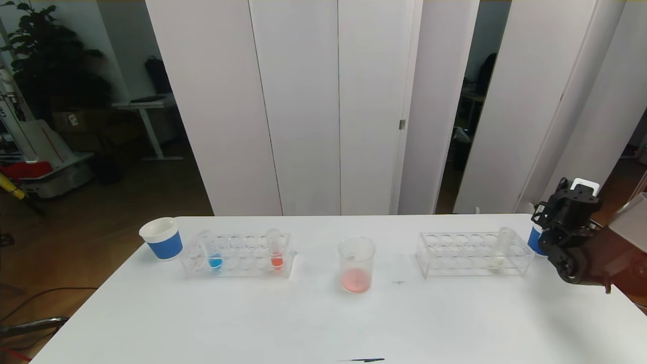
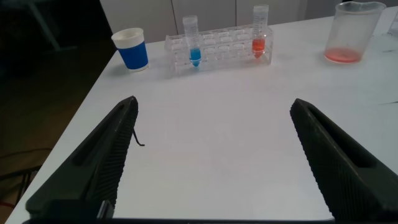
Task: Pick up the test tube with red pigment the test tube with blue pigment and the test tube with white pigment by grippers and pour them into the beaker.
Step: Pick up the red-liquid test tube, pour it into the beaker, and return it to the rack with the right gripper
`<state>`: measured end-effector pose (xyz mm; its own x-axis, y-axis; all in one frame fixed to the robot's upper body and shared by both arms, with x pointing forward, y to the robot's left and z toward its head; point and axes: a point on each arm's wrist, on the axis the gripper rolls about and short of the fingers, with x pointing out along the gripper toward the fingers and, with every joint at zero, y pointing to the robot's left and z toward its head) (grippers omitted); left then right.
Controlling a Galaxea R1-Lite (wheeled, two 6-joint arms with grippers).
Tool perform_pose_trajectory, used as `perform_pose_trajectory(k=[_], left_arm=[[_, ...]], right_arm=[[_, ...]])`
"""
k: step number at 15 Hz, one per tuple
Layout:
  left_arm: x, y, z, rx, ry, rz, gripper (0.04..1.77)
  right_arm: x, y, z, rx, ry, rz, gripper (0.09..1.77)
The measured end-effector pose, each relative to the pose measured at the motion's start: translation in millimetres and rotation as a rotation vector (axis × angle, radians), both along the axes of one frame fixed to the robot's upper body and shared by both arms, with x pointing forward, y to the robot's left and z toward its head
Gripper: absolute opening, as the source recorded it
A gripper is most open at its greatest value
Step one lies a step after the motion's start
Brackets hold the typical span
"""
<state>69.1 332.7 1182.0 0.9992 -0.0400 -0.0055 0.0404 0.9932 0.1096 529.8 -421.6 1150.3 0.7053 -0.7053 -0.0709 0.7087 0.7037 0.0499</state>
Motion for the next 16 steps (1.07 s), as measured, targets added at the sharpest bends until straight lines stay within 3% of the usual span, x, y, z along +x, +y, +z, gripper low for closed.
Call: perform_pose_trajectory(k=[4,5,8,9,16], left_arm=[[0,0,0,0.0,0.0,0.0,1.75],[0,0,0,0.0,0.0,0.0,1.75],[0,0,0,0.0,0.001,0.0,1.75],[0,0,0,0.0,0.0,0.0,1.75],[0,0,0,0.0,0.0,0.0,1.75]], right_arm=[[-1,0,-3,0.002,0.011,-0.001,0.58],[-1,0,-3,0.002,0.012,0.0,0.72],[-2,0,-1,-0.001,0.011,-0.001,1.64],[-3,0,0,-0.001,0.011,-0.001,1.75],[-14,1,28,-0.029,-0.005,0.007,1.75]])
